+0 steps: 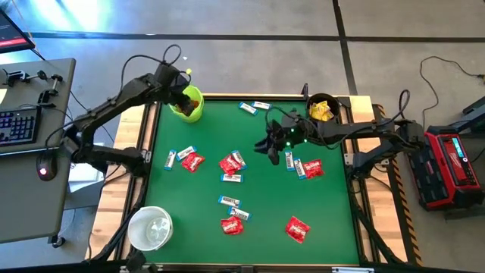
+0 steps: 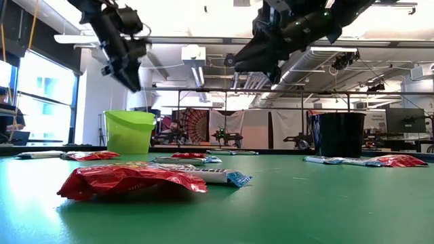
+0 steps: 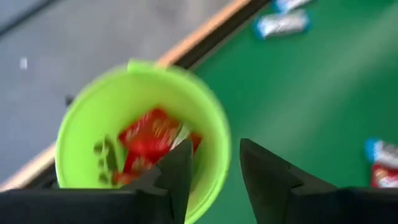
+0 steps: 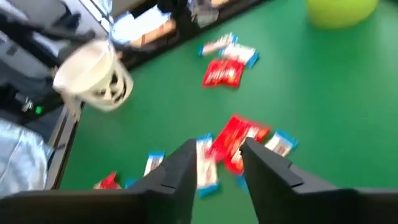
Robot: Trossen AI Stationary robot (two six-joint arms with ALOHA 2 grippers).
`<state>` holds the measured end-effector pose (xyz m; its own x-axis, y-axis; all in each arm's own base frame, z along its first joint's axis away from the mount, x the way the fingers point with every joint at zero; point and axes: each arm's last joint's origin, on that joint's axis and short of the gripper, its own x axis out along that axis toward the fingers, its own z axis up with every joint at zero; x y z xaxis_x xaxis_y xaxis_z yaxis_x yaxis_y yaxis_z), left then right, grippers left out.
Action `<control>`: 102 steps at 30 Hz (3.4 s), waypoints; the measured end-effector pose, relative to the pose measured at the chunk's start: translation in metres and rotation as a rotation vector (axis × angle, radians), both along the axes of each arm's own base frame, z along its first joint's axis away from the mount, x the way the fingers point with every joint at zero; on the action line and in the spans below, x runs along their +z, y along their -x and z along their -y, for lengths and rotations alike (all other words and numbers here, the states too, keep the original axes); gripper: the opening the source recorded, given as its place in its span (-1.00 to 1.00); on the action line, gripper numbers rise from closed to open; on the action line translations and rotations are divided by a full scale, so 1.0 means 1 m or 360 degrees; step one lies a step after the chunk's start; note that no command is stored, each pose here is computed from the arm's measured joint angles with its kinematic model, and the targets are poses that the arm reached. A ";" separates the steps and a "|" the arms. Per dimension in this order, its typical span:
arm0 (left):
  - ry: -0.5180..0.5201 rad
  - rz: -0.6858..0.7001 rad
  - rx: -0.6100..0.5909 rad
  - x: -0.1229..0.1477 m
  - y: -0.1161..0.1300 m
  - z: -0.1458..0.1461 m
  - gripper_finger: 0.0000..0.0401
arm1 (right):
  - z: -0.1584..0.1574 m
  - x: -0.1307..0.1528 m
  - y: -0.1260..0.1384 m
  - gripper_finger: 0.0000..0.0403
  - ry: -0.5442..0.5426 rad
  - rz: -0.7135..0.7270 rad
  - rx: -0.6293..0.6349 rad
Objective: Sort candy by brand, put in halloween buckets
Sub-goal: Put the red candy into the green bucket
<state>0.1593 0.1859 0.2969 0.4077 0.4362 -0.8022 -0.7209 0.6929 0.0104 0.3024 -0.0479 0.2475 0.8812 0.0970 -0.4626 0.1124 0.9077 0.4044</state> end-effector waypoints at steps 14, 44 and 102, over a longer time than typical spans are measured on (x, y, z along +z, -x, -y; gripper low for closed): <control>-0.0364 0.0564 -0.0370 0.054 -0.016 0.048 -0.34 | -0.054 -0.016 0.073 -0.23 -0.0436 -0.1125 -0.0706; -0.0333 0.0728 -0.0818 0.059 -0.039 0.076 -0.34 | -0.245 -0.071 0.026 -0.23 -0.0171 -0.1496 -0.0204; -0.0048 0.0833 -0.0759 0.053 -0.052 0.081 -0.49 | -0.068 0.059 -0.007 -1.00 0.0031 -0.0247 -0.0739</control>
<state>0.2113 0.1047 0.3496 0.8886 0.1329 -0.4391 -0.2544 0.9392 -0.2306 0.3094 0.0198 0.3069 0.7498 -0.2998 -0.5898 0.5647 0.7546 0.3343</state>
